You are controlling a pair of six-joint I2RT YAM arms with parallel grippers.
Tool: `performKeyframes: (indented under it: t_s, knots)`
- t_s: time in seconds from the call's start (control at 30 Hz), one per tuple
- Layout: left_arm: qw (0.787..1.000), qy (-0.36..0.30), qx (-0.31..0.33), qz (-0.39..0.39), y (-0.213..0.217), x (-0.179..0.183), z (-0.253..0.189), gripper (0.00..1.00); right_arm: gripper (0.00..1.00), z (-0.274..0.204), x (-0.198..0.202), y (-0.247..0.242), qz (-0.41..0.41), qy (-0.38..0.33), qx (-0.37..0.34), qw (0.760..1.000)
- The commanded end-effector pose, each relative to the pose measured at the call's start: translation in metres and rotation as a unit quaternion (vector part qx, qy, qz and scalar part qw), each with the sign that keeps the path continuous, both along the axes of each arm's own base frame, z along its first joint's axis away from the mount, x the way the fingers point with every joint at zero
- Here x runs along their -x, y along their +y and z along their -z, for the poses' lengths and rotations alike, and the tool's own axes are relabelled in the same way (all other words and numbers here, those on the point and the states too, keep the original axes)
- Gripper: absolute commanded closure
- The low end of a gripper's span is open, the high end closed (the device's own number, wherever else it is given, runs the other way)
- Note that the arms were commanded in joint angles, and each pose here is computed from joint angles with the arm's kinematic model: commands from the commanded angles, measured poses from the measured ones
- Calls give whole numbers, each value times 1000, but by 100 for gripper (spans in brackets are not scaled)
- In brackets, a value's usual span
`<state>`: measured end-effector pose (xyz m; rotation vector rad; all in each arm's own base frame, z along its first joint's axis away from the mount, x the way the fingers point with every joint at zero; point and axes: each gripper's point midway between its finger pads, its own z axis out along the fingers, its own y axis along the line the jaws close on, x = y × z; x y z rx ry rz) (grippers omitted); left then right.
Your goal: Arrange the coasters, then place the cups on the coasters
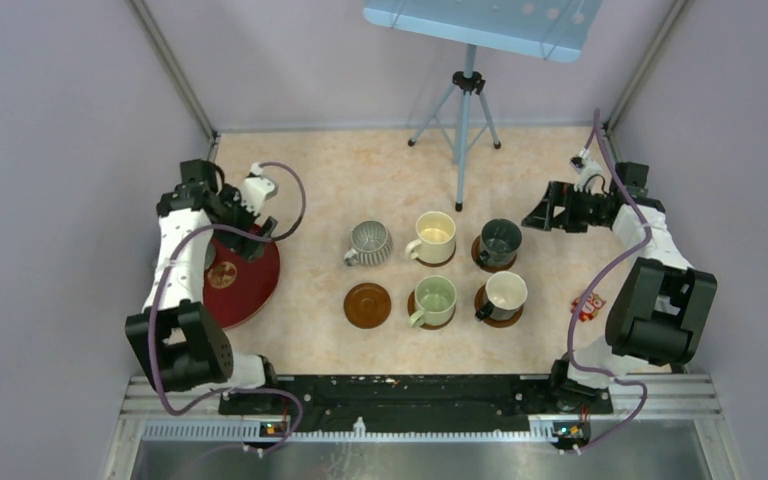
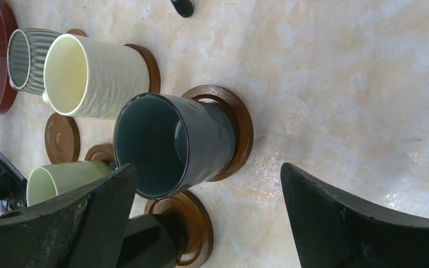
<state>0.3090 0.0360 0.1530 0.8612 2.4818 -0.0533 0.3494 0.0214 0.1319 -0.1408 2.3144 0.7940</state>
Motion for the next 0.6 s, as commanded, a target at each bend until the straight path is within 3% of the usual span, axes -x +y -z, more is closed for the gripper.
performKeyframes:
  t_s: [0.0, 0.23, 0.57]
  knots:
    - [996, -27, -67, 47, 46, 17, -15, 1, 1, -21, -5, 1, -17, -40, 0, 999]
    - [994, -13, -112, 16, 129, 25, -1, 5, 1, -23, -4, 2, -20, -41, -4, 999]
    - [990, 1, -140, 18, 197, 22, 18, 7, 1, -21, -4, 2, -19, -39, -2, 999]
